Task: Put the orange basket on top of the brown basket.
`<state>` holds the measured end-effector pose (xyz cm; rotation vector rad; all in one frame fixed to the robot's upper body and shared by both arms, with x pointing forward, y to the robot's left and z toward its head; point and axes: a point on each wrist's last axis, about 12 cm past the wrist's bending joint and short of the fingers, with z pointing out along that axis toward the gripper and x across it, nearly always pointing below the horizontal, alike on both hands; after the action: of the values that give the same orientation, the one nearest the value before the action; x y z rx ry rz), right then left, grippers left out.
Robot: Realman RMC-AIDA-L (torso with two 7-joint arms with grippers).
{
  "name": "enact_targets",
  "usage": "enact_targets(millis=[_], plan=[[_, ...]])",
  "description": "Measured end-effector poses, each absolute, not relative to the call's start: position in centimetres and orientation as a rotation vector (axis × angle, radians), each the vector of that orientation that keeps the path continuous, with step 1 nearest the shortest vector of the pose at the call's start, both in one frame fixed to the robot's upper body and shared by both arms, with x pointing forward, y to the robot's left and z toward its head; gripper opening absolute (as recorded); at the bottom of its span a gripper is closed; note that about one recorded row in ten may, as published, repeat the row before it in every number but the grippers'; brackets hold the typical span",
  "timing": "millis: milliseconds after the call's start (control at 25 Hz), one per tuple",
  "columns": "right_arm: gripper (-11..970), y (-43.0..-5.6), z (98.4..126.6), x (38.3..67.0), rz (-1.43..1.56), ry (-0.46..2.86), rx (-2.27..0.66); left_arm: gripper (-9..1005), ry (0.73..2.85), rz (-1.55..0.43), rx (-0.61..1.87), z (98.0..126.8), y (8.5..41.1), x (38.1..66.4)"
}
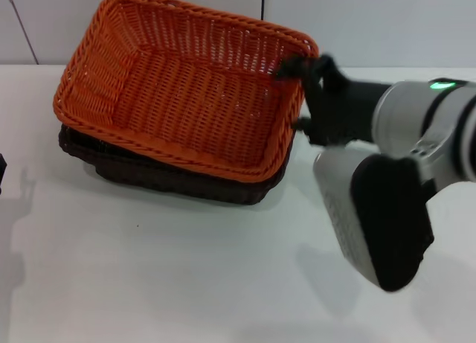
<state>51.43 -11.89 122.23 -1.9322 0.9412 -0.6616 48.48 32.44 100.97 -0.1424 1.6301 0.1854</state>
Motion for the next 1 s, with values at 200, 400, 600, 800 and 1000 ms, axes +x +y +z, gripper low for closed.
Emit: enact_targets(millis=[200,400,600,800,1000], plan=[[742,-14.4,123.2,51.9,-0.558,1.178,-1.476,758,1.628,0.184,-0.138,101.0,32.4,48.6],[742,-21.7,120.9,53.6,-0.371,1.435,-0.774,758,1.619,0.183,-0.143,101.2,32.4,48.7],[742,-30.4,115.2,52.0,-0.221,1.45,-0.068,758,1.615,0.189,-0.147,101.2,32.6,48.8],[742,-34.4,109.3,48.1,-0.328,1.339,0.313,758,1.61,0.188,-0.148,101.4,32.6,48.9],[742,-35.1,105.7,45.6,-0.308,1.29,0.445,758,1.605,0.193,-0.154,101.5,32.7,49.1]])
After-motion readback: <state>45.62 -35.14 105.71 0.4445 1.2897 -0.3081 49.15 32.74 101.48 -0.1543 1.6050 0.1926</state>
